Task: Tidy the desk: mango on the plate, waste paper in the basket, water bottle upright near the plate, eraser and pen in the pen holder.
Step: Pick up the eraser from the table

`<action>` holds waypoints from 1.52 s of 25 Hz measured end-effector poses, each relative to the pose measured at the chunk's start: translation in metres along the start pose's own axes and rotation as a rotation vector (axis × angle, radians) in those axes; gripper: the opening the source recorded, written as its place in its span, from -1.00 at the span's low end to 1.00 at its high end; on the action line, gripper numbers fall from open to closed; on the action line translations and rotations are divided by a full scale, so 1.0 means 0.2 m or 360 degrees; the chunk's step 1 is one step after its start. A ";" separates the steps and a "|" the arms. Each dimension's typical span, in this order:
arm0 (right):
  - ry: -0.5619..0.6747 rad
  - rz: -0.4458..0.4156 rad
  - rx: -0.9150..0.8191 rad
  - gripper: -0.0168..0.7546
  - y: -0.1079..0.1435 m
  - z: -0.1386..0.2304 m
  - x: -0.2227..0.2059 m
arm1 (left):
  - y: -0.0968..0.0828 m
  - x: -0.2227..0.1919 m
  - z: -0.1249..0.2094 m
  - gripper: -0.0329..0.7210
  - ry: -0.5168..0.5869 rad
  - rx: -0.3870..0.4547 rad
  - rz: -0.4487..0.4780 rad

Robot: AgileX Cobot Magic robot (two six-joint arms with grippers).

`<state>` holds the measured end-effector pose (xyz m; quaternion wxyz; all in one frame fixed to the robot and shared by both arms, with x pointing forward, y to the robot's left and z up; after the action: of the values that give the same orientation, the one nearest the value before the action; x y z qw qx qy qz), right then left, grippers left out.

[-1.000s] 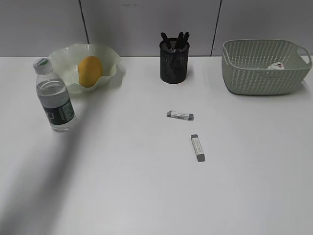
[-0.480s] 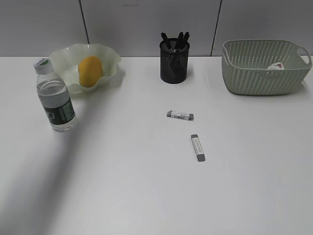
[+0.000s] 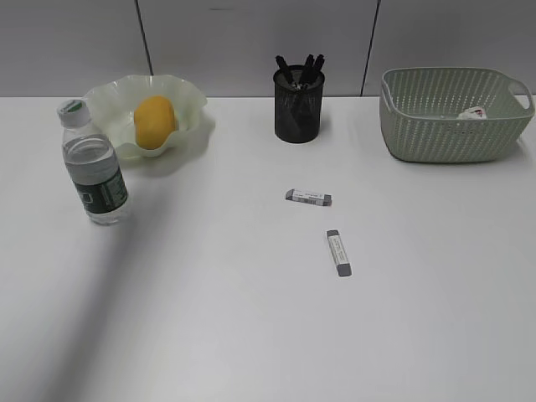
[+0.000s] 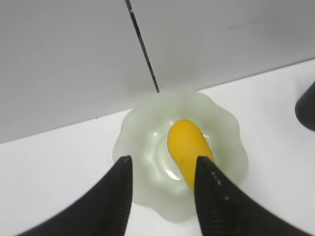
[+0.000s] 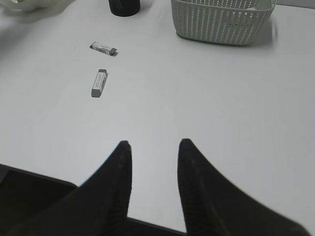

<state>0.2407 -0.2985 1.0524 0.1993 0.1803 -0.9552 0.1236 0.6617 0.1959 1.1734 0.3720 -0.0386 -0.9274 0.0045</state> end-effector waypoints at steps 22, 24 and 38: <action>0.0000 0.0000 0.0000 -0.26 0.00 0.00 0.00 | 0.36 1.06 1.61 0.46 -0.0168 0.0101 0.0178; 0.0000 0.0000 0.0000 -0.26 0.00 0.00 0.00 | 0.37 1.10 1.70 0.50 -0.0257 0.0124 0.0224; 0.0084 -0.0015 0.0001 -0.26 -0.01 -0.05 -0.05 | 0.39 1.17 1.89 0.41 -0.0479 0.0249 0.0302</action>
<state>0.2539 -0.2938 1.0572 0.2251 0.1817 -0.9487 0.1276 0.2371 0.2987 1.0586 0.2288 -0.0956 -0.9616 0.1174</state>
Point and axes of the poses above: a point on each arm's last joint axis where the gripper is mounted, x pointing back along that axis away from the gripper, y along the wrist's bending axis when the last joint is at zero, z = x × y, the point moved 1 cm from there along -x, pointing out along that axis toward the gripper, and after that the axes turned 13 degrees about x, right-handed, at the moved point
